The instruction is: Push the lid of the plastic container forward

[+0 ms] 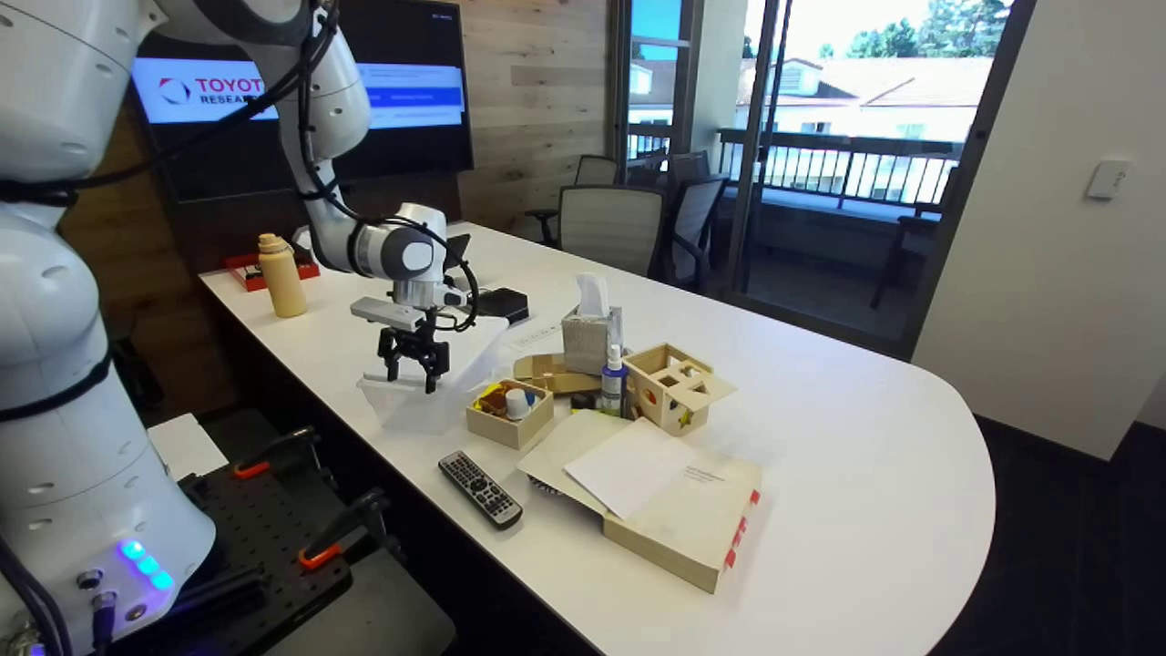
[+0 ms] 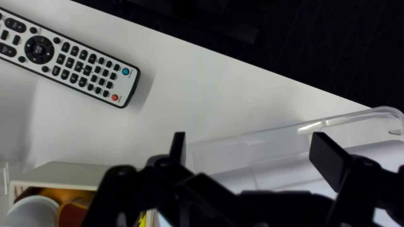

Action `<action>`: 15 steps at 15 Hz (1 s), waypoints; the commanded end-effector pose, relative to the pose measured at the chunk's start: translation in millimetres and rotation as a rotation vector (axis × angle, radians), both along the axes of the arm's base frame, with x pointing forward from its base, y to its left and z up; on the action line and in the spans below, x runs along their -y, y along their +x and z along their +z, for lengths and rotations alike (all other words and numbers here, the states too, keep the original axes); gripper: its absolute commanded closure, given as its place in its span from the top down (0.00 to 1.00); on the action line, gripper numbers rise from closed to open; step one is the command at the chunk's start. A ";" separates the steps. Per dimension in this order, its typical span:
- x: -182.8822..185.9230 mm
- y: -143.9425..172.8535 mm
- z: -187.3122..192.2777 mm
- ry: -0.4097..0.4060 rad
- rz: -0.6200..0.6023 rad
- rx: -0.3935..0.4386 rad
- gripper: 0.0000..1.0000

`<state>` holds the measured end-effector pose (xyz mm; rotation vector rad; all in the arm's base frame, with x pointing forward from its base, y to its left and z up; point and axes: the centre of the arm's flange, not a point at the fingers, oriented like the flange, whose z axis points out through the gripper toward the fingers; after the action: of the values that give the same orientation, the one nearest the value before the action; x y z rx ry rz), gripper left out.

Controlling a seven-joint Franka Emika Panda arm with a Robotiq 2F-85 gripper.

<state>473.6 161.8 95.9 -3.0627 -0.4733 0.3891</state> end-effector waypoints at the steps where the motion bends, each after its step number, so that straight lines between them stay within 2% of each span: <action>1: -11.8 9.7 -7.5 -0.003 0.014 -0.014 1.00; 15: -35.6 19.1 -11.1 0.009 0.065 0.022 1.00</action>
<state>486.4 189.7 84.7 -3.0498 -0.5361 0.3692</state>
